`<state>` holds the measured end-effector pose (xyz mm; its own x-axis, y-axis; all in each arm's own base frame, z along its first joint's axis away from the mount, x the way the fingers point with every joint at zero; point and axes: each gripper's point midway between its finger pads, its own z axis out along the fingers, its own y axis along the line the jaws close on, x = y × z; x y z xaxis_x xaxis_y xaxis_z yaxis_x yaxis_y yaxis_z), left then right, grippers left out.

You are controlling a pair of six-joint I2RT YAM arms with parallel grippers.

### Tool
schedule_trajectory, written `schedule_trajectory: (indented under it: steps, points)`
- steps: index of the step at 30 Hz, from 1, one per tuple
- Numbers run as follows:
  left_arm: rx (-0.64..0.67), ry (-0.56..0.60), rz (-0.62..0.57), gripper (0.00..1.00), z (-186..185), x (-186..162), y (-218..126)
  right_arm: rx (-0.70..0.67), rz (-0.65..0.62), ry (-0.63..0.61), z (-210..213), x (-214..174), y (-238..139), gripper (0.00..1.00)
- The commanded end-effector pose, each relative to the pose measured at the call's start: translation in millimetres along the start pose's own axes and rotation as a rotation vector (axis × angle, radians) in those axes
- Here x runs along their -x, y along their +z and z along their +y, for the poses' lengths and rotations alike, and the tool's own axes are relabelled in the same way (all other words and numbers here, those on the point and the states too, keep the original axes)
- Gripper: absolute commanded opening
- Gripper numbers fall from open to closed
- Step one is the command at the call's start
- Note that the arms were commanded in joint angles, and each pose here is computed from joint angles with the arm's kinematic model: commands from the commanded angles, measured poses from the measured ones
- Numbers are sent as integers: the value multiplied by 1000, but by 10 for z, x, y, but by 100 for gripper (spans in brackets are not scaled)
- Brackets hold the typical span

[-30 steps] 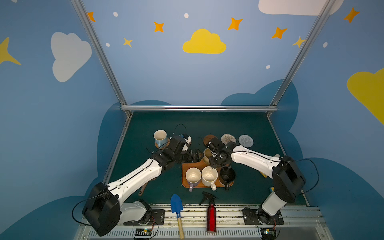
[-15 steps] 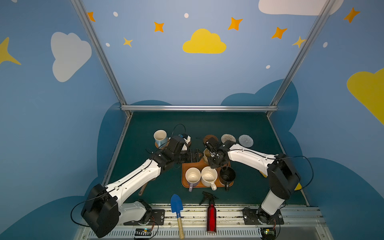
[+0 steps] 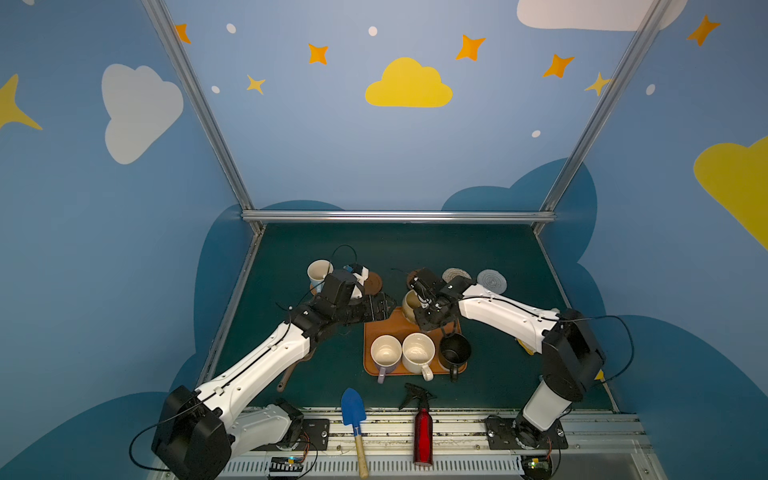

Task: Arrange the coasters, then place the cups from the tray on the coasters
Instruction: 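Carry the cream mug over the small brown wooden coaster with the right gripper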

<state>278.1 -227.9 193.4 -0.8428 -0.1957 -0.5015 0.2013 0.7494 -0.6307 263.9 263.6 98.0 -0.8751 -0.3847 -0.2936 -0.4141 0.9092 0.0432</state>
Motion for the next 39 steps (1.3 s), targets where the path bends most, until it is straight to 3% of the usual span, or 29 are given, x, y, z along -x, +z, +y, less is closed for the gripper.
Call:
schedule_trajectory:
  steps: [1,9,17,31,39]
  points:
    - [14,5,4,99,58,-30,-35,42,-119,-3,72,269,-338,0]
    - [51,-5,-36,99,156,123,-230,81,-166,-22,277,617,-512,0]
    - [120,-73,-152,99,395,428,-581,58,-136,15,512,1079,-435,0]
    - [199,-123,-178,99,622,520,-550,83,-100,155,920,1639,-58,0]
    - [211,-140,-152,99,734,457,-450,121,-126,138,1077,1739,202,0]
